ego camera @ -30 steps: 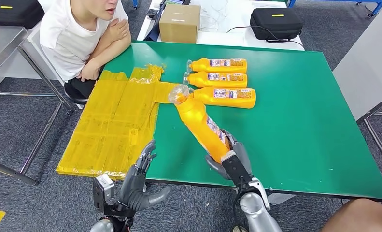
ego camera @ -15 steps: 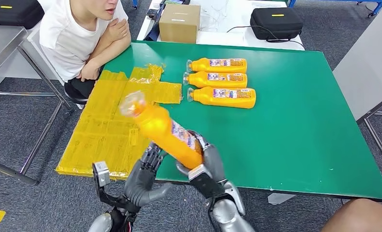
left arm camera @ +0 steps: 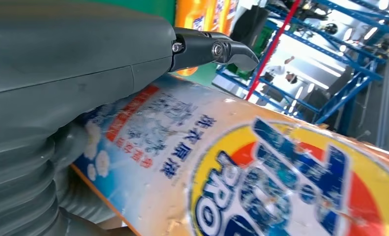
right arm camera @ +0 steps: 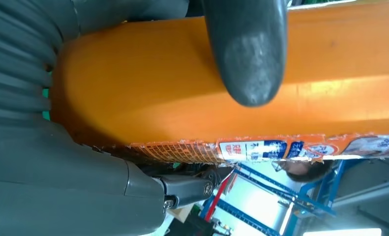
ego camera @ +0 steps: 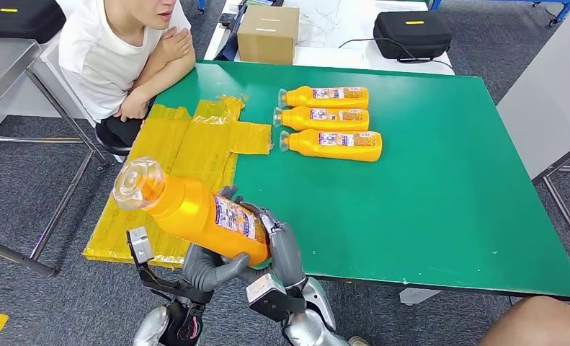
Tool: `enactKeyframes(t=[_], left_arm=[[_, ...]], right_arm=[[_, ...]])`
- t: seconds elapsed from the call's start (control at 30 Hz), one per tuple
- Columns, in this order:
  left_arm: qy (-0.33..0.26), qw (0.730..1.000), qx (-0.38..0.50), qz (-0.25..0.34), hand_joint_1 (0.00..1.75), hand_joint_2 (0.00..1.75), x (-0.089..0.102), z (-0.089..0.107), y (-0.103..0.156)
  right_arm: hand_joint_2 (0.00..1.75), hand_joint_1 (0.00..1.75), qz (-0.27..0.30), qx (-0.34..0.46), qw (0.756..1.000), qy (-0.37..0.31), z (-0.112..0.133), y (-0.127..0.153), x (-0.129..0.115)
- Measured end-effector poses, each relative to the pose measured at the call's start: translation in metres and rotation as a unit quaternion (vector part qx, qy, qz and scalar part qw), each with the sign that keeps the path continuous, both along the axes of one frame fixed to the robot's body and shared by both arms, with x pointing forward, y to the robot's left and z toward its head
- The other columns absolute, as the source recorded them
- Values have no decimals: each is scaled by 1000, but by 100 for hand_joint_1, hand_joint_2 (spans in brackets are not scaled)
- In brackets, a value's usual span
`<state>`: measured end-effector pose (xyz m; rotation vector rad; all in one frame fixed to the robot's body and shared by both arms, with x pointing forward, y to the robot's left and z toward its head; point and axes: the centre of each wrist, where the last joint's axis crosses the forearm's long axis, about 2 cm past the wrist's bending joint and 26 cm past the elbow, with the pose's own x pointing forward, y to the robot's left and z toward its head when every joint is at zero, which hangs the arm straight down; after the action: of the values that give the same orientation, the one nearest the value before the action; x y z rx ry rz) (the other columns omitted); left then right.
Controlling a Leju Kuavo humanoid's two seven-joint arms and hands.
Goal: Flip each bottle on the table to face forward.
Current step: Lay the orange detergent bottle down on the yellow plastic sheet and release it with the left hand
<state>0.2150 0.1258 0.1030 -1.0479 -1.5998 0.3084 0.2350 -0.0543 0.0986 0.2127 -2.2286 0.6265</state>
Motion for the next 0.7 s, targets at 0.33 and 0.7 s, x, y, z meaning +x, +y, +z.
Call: enactKeyframes(t=[0.33,0.7], left_arm=[[-54,995,42,70,1,175,0,11,7],[-43,997,13,61,175,175,3,11,16]], right_arm=[[175,175,27,-40,998,50,-18,2,-1],[175,142,34,-87,993,75,-32,0,-3]])
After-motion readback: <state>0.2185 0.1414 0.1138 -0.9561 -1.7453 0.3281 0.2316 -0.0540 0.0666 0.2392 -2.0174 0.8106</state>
